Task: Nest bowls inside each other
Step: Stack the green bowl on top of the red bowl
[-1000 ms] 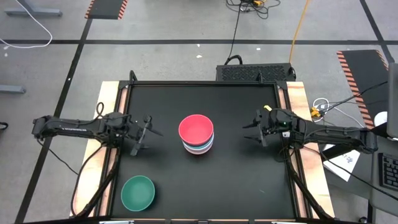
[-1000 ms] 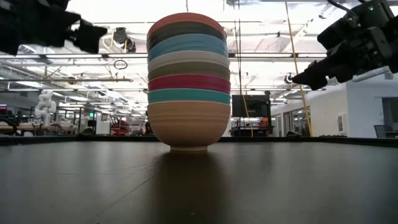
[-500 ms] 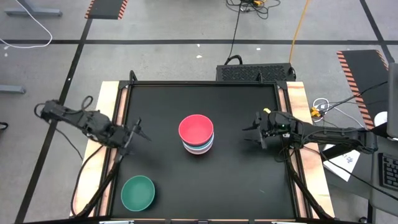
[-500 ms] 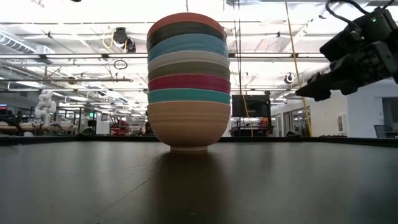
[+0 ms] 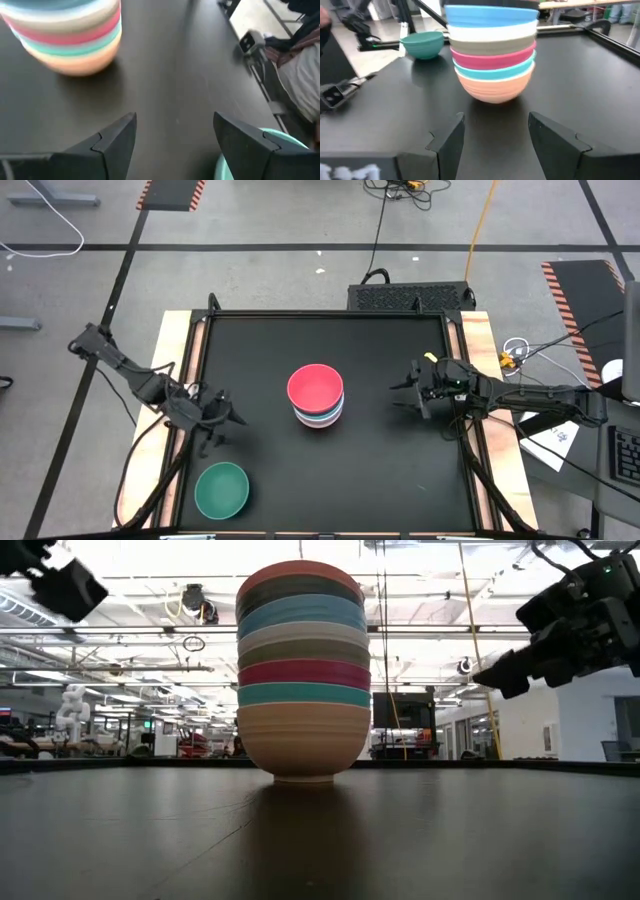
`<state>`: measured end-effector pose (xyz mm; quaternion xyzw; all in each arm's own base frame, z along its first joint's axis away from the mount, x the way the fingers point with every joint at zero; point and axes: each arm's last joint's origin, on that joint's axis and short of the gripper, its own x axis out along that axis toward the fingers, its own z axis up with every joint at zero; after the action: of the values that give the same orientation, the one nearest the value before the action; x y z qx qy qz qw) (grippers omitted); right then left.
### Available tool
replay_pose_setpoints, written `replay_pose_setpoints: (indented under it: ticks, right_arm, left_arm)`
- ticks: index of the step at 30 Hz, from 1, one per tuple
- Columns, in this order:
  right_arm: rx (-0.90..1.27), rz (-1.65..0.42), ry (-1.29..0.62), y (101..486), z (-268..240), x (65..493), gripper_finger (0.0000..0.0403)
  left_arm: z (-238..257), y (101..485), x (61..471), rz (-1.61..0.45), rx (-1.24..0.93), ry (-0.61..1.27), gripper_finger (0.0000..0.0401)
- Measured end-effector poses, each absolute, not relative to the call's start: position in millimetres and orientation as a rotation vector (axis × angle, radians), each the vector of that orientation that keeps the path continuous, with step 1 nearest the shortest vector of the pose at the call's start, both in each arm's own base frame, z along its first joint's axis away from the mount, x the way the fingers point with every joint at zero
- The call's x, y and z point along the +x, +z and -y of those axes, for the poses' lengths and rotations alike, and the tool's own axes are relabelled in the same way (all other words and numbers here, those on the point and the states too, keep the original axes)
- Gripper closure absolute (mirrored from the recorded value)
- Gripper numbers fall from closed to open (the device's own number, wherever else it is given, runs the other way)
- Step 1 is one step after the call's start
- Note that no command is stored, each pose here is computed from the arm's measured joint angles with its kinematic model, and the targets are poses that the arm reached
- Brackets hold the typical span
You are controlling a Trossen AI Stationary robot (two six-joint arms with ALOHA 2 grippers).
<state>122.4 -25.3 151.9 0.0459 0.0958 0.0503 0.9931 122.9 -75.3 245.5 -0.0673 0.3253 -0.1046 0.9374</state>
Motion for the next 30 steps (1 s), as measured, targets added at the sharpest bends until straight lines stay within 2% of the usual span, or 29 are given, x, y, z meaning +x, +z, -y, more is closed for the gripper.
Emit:
replay_pose_setpoints:
  ticks: [11,20,30]
  right_arm:
    - [0.109,-0.184,0.127,152.9,24.5,122.4,0.0193]
    - [0.102,-0.184,0.127,152.9,24.5,122.4,0.0193]
    - [0.108,-0.184,0.127,152.9,24.4,122.4,0.0193]
  left_arm:
    - [99.0,232.7,119.2,-0.941,-0.563,-0.256,0.0132]
    - [116.2,204.5,117.9,-1.168,-0.572,-0.063,0.0132]
    - [135.0,194.9,120.5,-1.199,-0.617,-0.055,0.0132]
